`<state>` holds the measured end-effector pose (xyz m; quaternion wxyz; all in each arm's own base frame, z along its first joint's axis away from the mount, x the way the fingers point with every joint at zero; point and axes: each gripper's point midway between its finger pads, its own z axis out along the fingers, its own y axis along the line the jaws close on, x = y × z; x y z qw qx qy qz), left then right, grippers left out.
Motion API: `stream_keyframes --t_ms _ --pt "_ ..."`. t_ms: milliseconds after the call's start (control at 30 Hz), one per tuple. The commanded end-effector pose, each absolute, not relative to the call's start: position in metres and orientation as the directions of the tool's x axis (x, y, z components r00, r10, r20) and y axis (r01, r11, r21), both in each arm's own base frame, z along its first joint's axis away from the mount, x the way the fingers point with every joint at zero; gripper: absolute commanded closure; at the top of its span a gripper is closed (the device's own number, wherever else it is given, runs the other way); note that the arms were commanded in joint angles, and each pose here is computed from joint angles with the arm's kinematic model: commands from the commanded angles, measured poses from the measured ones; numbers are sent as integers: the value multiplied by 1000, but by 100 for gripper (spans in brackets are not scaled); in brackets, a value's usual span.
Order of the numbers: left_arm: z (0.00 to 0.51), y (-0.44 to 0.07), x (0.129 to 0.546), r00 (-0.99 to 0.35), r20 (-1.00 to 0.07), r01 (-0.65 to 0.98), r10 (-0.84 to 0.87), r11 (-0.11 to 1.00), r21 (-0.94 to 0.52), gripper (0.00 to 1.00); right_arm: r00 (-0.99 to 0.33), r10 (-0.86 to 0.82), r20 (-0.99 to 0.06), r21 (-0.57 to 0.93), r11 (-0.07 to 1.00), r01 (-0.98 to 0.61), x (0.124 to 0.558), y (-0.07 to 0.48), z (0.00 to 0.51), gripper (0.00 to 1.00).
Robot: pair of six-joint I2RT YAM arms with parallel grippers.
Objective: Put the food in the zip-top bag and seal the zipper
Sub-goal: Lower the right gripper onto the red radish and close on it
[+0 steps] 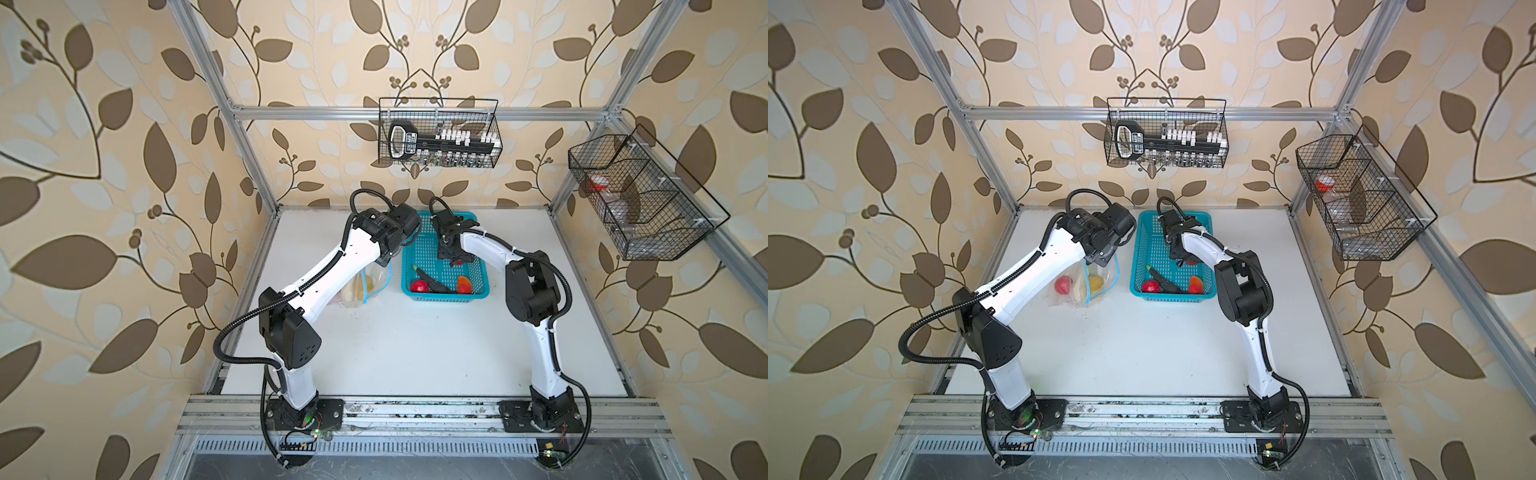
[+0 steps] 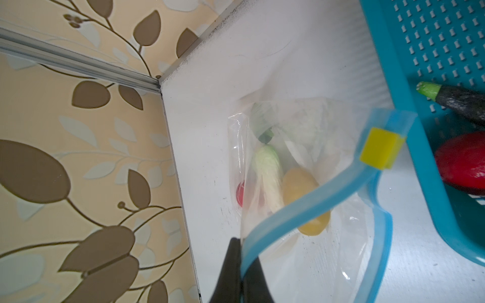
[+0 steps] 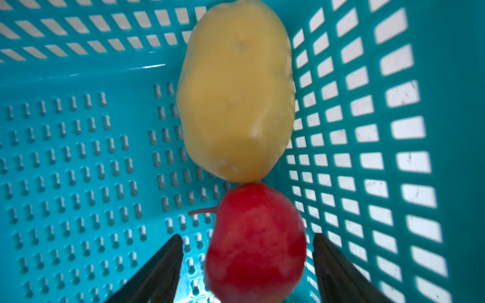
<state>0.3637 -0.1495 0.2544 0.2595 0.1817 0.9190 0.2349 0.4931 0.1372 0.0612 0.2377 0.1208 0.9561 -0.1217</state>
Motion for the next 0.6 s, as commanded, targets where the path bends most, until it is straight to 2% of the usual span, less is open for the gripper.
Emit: stream_keyframes --t_ms 0,200,567 --pt "266 -144 362 -793 -418 182 444 827 532 100 -855 188 -484 -187 932 311 499 132 58 23" --pt "266 -144 362 -792 -419 181 444 827 533 100 -860 200 -469 -176 934 312 501 131 50 30" --pt "265 -143 363 -792 -417 177 445 822 541 100 -862 213 -460 -112 949 295 499 141 52 51"
